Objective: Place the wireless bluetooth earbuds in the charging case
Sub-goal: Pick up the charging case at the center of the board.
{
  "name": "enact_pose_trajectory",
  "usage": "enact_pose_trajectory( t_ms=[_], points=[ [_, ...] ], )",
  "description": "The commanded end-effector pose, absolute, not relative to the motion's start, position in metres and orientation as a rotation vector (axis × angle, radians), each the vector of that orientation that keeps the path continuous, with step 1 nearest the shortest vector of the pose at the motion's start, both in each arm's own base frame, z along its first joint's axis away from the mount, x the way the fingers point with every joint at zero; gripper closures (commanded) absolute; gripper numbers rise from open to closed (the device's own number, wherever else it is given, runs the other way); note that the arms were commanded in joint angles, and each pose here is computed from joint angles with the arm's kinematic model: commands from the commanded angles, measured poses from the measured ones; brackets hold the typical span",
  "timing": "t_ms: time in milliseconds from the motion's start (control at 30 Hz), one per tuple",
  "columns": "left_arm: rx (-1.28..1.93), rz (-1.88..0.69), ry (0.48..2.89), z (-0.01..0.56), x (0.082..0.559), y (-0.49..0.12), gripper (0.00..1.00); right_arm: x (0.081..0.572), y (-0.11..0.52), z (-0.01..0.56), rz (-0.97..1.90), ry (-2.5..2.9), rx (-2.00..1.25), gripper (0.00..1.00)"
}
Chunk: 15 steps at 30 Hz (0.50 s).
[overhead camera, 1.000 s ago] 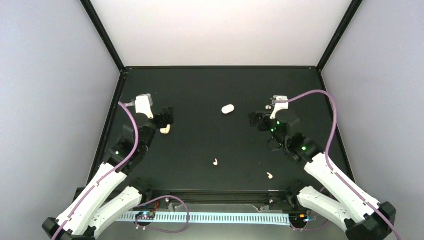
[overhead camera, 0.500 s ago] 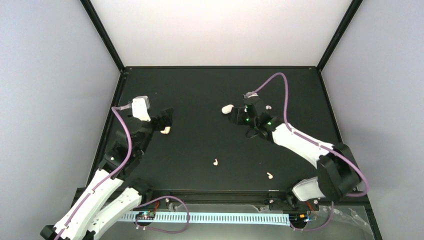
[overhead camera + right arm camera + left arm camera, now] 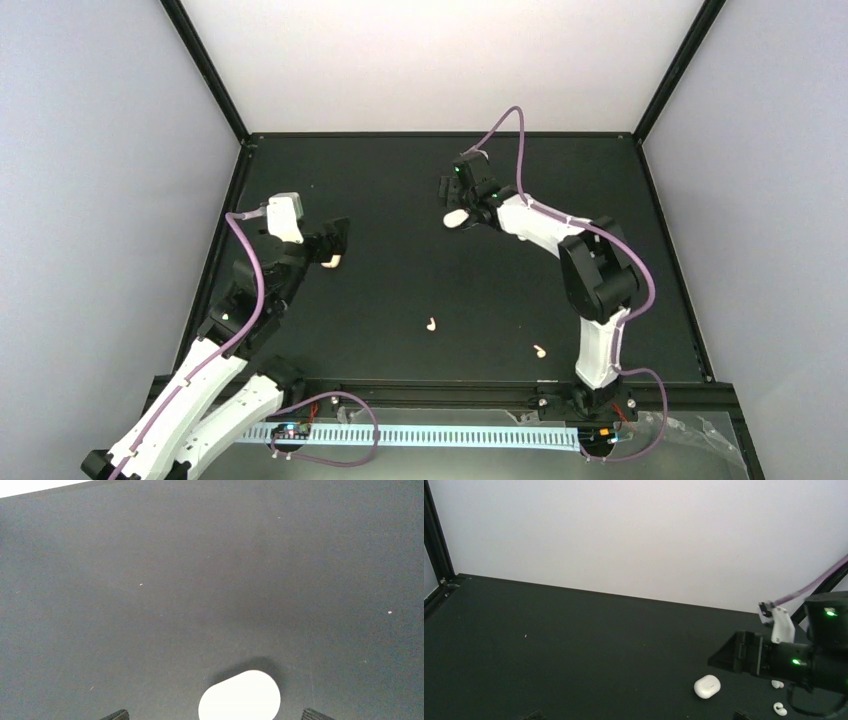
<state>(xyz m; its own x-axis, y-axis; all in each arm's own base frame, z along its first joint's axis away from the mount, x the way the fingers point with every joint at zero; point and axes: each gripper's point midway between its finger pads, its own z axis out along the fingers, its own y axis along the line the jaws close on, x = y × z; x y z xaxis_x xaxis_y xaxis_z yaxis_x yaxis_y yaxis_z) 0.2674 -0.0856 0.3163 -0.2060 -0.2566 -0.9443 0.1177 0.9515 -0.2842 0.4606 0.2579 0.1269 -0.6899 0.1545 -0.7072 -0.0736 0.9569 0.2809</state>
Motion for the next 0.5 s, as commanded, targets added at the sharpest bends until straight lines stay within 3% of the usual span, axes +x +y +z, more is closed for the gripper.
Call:
enact_pose_trajectory(
  t_ms=[0, 467],
  points=[
    [-0.070, -0.356, 1.739, 0.319, 0.267, -0.091, 0.01, 0.478, 0.255, 0.107, 0.293, 2.361, 0.035, 0.10],
    [-0.034, -0.376, 1.762, 0.314, 0.271, -0.100, 0.01, 0.486, 0.273, 0.070, 0.282, 2.479, -0.076, 0.10]
  ],
)
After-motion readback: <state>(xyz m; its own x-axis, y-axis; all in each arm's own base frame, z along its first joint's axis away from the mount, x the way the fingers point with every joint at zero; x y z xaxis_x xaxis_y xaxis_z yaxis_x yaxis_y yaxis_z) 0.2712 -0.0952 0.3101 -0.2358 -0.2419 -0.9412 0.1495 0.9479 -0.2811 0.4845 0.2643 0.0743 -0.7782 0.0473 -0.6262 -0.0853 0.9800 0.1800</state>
